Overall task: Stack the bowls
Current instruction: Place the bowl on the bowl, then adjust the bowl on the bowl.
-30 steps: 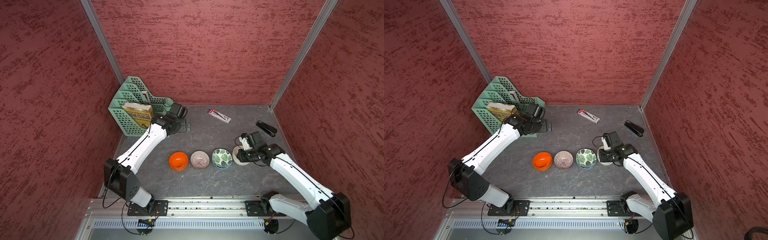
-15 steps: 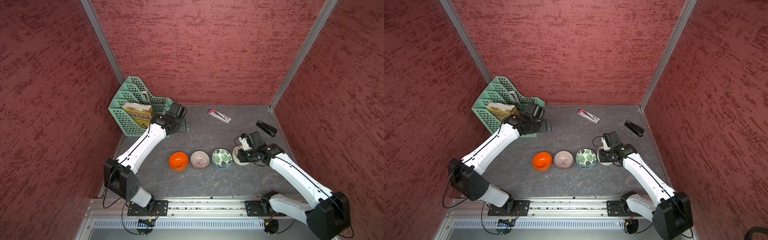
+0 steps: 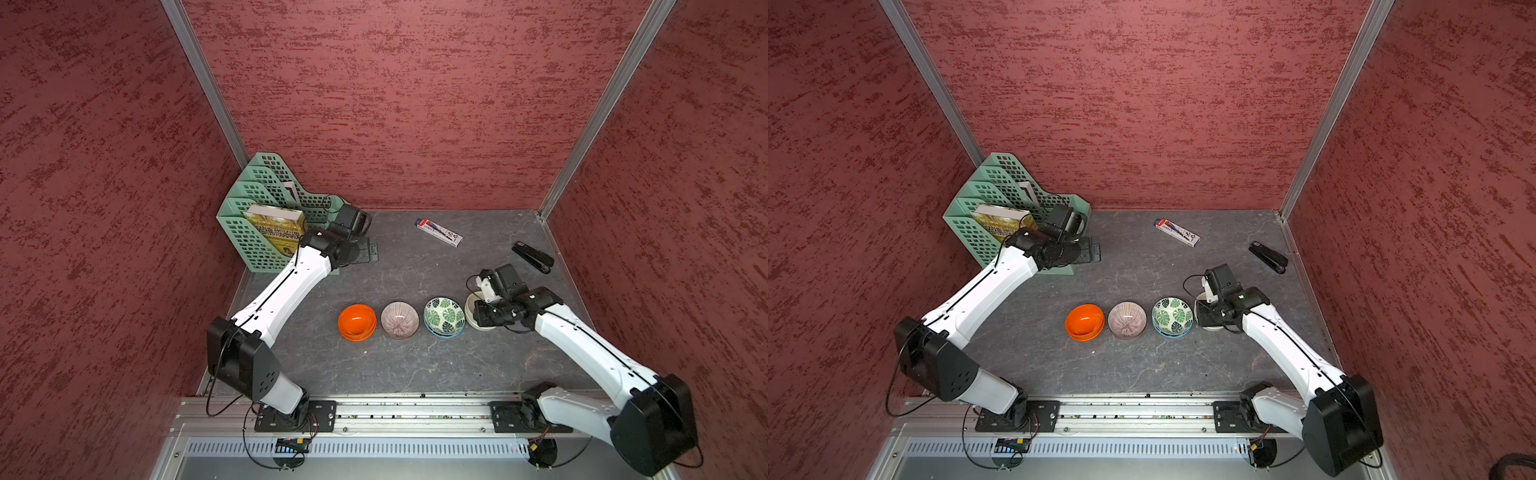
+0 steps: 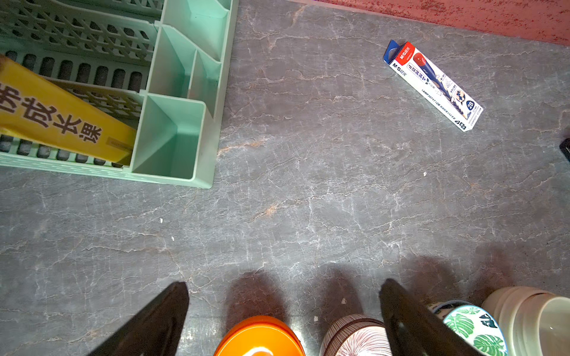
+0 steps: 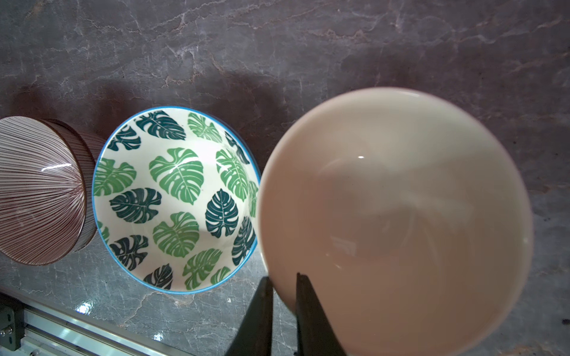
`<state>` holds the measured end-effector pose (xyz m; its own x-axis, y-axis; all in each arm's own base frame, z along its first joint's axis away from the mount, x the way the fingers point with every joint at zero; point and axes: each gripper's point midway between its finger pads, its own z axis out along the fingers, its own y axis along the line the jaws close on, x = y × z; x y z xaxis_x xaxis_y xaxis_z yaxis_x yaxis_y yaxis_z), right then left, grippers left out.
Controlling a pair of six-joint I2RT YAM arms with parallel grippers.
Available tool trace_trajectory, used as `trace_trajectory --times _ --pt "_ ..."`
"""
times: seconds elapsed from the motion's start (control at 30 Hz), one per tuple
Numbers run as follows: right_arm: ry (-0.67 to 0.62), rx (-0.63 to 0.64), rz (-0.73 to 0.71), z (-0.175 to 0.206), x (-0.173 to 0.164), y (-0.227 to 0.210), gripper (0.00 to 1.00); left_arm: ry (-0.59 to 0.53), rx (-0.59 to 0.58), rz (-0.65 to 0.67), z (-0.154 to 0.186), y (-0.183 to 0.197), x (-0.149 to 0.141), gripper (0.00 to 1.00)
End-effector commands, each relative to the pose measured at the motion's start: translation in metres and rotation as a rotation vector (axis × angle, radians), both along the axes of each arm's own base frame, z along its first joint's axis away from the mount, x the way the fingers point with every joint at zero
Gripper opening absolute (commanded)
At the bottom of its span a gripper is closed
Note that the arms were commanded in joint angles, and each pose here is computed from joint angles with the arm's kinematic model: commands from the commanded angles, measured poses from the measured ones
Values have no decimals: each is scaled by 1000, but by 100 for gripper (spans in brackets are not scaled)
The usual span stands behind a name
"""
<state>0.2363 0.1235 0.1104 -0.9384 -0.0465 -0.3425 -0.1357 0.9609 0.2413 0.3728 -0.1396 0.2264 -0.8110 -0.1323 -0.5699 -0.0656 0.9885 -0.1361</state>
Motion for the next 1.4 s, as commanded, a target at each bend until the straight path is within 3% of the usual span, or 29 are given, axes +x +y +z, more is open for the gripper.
trace_trajectory --times 0.0,0.2,0.4,0.63,0.93,1.37 --pt "13 -12 -2 -10 0 1 16 -20 -11 -6 6 2 1 100" --pt "-3 -24 -12 -8 2 -2 16 -26 -12 -1 7 5 0 100" --pt "-94 -18 -22 23 7 -6 27 -30 -23 0 8 4 1 100" --pt "-162 48 39 45 12 17 30 -14 -21 -1 2 3 0 100" --pt "-168 39 204 43 27 81 31 49 13 -78 -24 -24 -11 100" --pt "-103 36 348 2 18 147 27 18 -38 16 -6 12 -6 100"
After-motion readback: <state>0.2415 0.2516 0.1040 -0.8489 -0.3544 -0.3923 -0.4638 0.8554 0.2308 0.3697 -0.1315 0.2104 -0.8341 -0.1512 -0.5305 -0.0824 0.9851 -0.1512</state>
